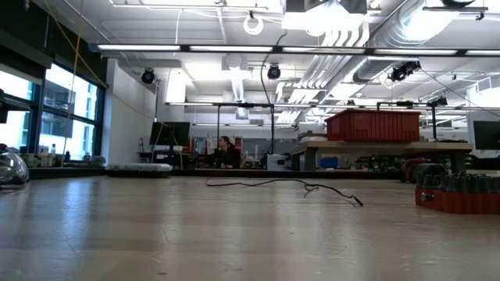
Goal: Coil cords
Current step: Coil the black wire into the spool
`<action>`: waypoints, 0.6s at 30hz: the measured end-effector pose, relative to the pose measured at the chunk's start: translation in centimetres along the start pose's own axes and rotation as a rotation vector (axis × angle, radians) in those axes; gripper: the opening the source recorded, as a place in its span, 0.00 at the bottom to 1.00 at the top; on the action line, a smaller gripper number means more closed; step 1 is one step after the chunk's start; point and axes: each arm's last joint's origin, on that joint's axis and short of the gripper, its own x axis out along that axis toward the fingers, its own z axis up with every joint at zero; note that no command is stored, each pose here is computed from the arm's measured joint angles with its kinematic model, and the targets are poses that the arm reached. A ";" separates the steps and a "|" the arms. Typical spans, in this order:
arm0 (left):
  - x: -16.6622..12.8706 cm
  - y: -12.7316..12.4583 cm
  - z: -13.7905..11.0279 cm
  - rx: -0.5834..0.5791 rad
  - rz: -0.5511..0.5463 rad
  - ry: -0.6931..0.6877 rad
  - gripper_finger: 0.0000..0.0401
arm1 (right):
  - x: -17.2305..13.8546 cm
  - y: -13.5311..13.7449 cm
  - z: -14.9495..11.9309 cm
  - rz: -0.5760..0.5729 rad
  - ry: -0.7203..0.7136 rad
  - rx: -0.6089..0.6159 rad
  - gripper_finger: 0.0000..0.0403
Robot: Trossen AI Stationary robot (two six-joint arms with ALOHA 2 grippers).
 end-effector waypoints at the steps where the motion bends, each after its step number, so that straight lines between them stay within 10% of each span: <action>1: 0.3 0.1 0.1 0.006 0.012 -0.011 0.00 | 0.0 0.0 0.0 0.011 -0.004 0.001 0.00; 18: 0.1 -0.8 1.0 0.072 -0.069 -0.112 0.00 | 1.0 1.5 -0.5 0.141 0.013 0.061 0.00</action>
